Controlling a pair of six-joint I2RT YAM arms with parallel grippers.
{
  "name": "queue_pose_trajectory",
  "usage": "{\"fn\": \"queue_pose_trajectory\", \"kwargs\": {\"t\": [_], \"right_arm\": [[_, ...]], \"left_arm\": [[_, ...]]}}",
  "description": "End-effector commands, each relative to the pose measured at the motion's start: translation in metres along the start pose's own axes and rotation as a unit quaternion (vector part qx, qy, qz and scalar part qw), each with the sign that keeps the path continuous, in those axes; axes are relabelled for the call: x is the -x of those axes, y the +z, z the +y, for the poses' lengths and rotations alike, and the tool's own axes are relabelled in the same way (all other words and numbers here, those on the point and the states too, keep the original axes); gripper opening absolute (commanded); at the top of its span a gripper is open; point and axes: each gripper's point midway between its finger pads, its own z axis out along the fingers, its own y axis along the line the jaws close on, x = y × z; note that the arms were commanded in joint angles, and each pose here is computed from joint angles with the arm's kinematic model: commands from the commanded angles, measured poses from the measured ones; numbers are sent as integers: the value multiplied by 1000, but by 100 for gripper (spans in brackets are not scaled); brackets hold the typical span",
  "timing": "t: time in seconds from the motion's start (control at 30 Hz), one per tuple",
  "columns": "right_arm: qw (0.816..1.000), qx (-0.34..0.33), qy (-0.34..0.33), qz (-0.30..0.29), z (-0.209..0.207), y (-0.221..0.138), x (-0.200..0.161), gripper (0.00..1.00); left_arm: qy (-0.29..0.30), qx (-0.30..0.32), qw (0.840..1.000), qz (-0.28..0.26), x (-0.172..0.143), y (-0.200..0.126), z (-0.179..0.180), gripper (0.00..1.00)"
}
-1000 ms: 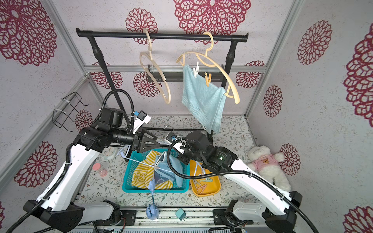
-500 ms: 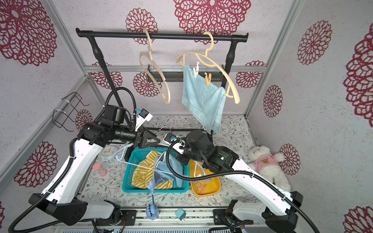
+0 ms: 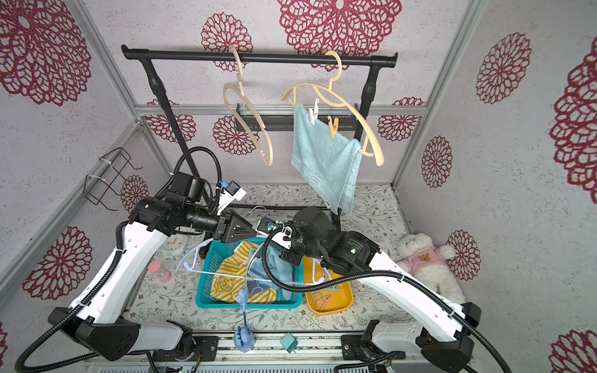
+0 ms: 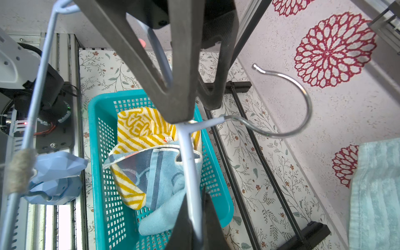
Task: Remove the clothespins securing towels to the hanger
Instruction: Place the hanger on the clothesline.
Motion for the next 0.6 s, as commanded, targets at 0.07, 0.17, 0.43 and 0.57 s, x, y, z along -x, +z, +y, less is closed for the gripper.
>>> {"fn": "queue_pose_trajectory", "kwargs": {"t": [0.07, 0.17, 0.43, 0.57], "right_arm": [[994, -50, 1, -94, -27, -22, 58, 0], [995, -60, -2, -85, -31, -17, 58, 0], [993, -83, -10, -78, -42, -12, 63, 0], [991, -97, -9, -88, -48, -16, 68, 0]], "left_arm": [[-7, -28, 999, 27, -15, 7, -10, 48], [-9, -31, 999, 30, -18, 9, -11, 47], [-15, -36, 998, 52, -31, 23, -9, 67], [-18, -42, 997, 61, -35, 29, -9, 60]]}}
